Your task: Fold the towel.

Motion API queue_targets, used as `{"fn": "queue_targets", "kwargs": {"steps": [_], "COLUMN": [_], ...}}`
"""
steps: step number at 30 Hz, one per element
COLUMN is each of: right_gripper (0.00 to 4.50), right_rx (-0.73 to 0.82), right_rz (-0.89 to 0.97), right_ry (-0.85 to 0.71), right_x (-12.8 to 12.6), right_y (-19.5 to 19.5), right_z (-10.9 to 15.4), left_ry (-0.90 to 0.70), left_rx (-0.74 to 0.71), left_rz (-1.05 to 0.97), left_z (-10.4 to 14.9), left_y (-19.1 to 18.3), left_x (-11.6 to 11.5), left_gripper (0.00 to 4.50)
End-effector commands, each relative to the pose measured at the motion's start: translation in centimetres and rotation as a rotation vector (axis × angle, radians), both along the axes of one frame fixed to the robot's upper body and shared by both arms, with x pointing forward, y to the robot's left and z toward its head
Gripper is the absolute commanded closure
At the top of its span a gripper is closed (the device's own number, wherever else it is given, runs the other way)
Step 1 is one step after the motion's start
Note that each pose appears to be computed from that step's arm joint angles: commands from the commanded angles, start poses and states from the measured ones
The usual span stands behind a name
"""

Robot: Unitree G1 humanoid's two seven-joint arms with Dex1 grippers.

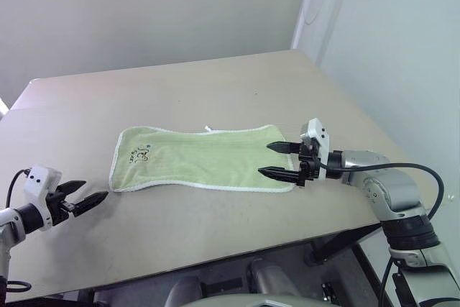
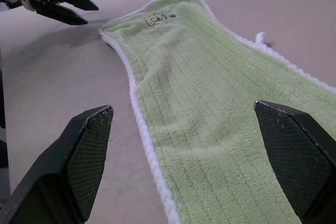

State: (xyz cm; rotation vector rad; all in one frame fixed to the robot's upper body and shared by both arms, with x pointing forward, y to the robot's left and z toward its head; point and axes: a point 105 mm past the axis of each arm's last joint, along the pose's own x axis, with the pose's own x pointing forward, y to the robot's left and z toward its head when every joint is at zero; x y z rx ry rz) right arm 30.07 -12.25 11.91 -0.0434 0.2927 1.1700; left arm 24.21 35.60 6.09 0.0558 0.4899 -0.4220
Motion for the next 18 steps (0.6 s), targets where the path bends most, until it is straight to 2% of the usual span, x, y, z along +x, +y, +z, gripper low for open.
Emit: {"fn": "queue_targets", "kwargs": {"steps": [1, 13, 18], "right_gripper": [0.00, 0.00, 0.00], "right_rx": [0.009, 0.007, -0.022], "right_rz": [0.027, 0.019, 0.008], "right_ry": [-0.049, -0.066, -0.060], "right_x": [-0.1, -0.2, -0.2], "right_y": [0.7, 0.9, 0.8], "right_z": [1.1, 0.7, 0.1], "left_ry": [-0.041, -0.088, -0.053], "left_rx": [0.024, -0.005, 0.029], "left_rz": [-0.007, -0.049, -0.044], "left_z": [1.0, 2.2, 1.0], "left_y": [0.1, -1.1, -0.9], "left_x": [0.7, 2.2, 2.0], "left_gripper": [0.03, 0.03, 0.03]}}
